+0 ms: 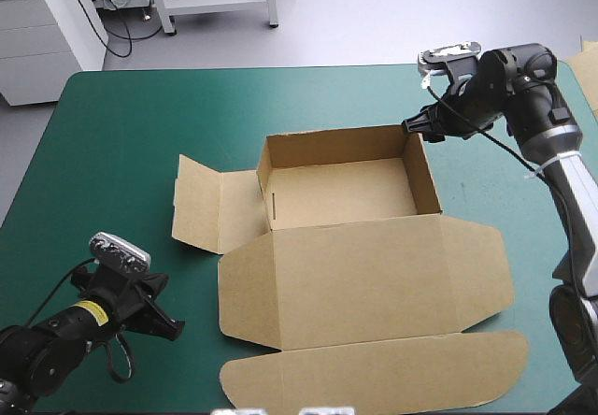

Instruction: Fold the box

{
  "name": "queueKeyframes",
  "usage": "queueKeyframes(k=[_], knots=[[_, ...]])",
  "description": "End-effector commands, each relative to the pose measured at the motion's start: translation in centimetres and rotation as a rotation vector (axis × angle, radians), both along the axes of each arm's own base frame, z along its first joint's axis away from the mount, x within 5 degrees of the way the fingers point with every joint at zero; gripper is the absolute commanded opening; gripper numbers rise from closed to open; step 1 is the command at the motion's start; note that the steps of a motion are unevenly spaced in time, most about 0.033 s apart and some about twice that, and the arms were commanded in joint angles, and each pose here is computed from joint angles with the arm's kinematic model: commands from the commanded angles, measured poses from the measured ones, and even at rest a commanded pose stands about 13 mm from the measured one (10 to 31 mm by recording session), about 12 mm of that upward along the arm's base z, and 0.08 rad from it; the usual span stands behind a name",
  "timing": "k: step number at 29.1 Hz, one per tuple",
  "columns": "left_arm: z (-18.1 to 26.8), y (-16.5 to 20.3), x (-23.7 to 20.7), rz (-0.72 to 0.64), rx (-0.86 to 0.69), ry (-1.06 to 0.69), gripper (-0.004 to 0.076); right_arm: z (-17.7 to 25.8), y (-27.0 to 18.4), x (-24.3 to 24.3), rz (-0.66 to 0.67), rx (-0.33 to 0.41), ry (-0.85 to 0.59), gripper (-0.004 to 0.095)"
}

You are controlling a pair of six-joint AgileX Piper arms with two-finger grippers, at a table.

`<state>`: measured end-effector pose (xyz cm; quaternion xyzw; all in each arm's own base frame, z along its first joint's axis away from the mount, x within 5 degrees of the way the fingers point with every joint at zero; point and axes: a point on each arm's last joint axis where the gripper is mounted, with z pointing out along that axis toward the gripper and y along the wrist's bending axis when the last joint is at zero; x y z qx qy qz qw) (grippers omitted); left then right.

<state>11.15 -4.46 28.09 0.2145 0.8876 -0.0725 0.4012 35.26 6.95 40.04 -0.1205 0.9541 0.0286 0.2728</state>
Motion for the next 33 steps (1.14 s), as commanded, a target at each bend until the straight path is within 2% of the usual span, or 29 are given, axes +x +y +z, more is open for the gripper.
queueKeyframes(k=[1, 7, 14, 17, 19, 21, 22, 28, 33], knots=[[1.7, 0.1, -0.1, 0.015, -0.05, -0.113, -0.0008, 1.0, -0.1, -0.4, -0.012, 0.005, -0.029, 0.052], [2.0, 0.2, -0.5, 0.015, -0.055, -0.133, -0.0008, -3.7, 0.3, 1.6, -0.011, -0.022, 0.114, 0.052], [1.9, 0.2, -0.5, 0.014, -0.054, -0.124, -0.0008, -9.1, 1.5, 4.0, -0.006, 0.033, 0.27, 0.0493], [1.9, 0.2, -0.5, 0.014, -0.056, -0.127, -0.0008, -9.9, 1.6, 4.3, -0.019, 0.034, 0.295, 0.0357], [2.0, 0.2, -0.5, 0.014, -0.057, -0.129, -0.0008, -10.3, 1.5, 4.4, -0.021, 0.021, 0.303, 0.0206], [1.9, 0.2, -0.5, 0.014, -0.056, -0.124, -0.0008, -10.4, 1.4, 4.4, -0.022, 0.009, 0.301, 0.0024], [1.9, 0.2, -0.5, 0.014, -0.056, -0.124, -0.0008, -10.4, 1.3, 4.4, -0.028, 0.0, 0.299, -0.0013], [1.9, 0.2, -0.5, 0.014, -0.056, -0.126, -0.0008, -7.1, 0.9, 3.3, -0.043, 0.001, 0.211, -0.0018], [2.0, 0.2, -0.5, 0.014, -0.057, -0.128, -0.0008, -0.9, -0.2, 0.1, -0.047, -0.015, 0.033, -0.0018]])
